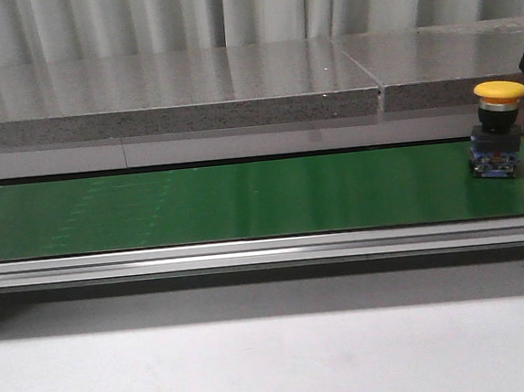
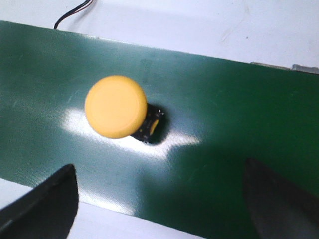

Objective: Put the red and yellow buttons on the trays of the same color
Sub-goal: 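Return the right gripper to the belt's end and grasp the yellow button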

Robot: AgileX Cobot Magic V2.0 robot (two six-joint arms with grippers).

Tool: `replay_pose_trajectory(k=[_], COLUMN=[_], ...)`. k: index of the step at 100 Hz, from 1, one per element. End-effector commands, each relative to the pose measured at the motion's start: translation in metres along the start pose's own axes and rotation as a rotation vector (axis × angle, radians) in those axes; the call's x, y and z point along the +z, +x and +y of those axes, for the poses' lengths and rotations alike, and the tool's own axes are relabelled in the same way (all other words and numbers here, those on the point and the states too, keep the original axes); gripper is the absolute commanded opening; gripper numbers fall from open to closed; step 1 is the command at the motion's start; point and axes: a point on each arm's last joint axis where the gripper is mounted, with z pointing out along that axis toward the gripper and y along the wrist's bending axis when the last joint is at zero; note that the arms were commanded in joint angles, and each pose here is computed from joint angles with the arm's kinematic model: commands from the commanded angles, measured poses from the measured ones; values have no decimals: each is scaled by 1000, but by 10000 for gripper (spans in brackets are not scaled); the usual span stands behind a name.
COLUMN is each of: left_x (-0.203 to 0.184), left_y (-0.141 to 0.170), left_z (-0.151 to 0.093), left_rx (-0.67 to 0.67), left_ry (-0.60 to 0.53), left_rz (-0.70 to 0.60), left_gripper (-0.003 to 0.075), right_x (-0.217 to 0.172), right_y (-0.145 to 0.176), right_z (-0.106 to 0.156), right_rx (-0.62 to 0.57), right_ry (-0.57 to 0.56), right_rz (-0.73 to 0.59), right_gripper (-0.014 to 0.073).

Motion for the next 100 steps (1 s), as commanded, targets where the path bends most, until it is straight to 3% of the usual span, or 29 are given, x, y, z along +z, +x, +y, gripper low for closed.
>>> replay_pose_trajectory(k=[1,60,69,86,100], left_x=[-3,-3,-3,-3,-3], left_y=[-13,-13,-13,-13,-13], left_z=[-2,-2,-2,-2,-2], left_rx=[-9,-9,-9,-9,-9], left_ry=[14,14,14,14,14], left_rz=[-80,-80,-80,-80,-80], left_gripper=[-19,-19,-19,-19,-19], right_x=[-6,36,38,40,39], right_y=[-12,-27,-26,-26,-25], right_z=[0,-15,-15,-15,-15], right_rx=[-1,26,28,36,60], right_ry=[8,38,37,34,28], right_rz=[-86,-102,-96,-90,-84], right_gripper=[654,644,561,274,206])
